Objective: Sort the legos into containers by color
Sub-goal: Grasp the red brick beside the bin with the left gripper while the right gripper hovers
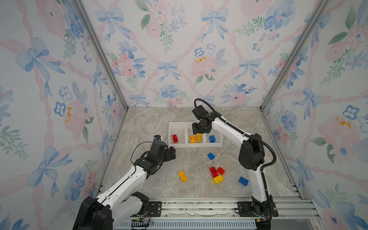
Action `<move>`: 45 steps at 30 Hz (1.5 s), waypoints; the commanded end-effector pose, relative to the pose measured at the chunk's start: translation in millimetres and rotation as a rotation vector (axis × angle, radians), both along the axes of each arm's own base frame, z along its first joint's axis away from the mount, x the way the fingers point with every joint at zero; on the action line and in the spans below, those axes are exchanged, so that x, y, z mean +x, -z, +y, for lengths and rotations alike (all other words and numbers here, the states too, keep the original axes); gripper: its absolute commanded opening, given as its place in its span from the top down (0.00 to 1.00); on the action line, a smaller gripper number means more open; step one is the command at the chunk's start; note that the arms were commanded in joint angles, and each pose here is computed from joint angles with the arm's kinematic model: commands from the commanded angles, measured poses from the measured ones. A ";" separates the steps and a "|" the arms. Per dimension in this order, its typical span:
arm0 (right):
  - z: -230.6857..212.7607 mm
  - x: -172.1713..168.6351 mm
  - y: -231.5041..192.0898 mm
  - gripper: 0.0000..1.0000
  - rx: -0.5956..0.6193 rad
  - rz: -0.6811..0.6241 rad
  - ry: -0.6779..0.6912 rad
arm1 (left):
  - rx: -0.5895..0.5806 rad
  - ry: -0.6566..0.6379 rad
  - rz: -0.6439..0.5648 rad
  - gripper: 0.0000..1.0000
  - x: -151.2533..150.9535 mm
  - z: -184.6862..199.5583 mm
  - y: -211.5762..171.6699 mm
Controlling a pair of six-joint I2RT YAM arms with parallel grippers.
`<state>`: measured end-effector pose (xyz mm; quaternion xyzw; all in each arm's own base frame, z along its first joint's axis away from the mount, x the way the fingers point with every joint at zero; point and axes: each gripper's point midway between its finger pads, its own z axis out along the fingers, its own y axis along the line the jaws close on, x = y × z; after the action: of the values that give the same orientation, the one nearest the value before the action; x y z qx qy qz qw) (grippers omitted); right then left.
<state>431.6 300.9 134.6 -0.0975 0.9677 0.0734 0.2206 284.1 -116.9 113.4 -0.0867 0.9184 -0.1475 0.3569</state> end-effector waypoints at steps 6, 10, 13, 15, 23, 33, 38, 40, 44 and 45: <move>-12.4 -24.6 -34.5 0.34 0.099 -0.027 0.044 | 0.170 0.031 0.071 0.15 9.7 11.8 19.4; -20.9 -37.4 -39.2 0.32 0.108 -0.024 0.054 | 0.221 0.059 0.096 0.21 22.5 13.1 22.9; -27.7 -43.5 -41.9 0.31 0.109 -0.022 0.062 | 0.247 0.079 0.106 0.26 32.1 14.5 24.9; -31.7 -46.4 -43.3 0.31 0.111 -0.022 0.070 | 0.267 0.100 0.118 0.28 37.0 15.2 28.0; -44.4 -54.3 -51.0 0.29 0.127 -0.024 0.103 | 0.338 0.185 0.192 0.38 47.8 12.2 50.8; -51.9 -57.4 -51.9 0.29 0.133 -0.018 0.129 | 0.403 0.203 0.225 0.41 57.4 15.0 64.7; -50.0 -57.0 -51.5 0.29 0.141 -0.015 0.135 | 0.427 0.212 0.243 0.42 61.1 15.6 71.9; -49.9 -56.6 -51.4 0.29 0.143 -0.015 0.137 | 0.431 0.215 0.249 0.42 62.4 15.5 74.6; -50.5 -56.7 -51.6 0.29 0.143 -0.014 0.142 | 0.432 0.228 0.266 0.43 64.3 15.2 80.8; -50.4 -56.8 -51.4 0.29 0.142 -0.015 0.142 | 0.430 0.231 0.269 0.43 64.8 14.5 81.9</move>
<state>377.1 254.4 178.8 -0.0220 0.9644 0.1207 0.2341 345.5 -104.1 33.0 0.0680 0.9707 0.0183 0.2297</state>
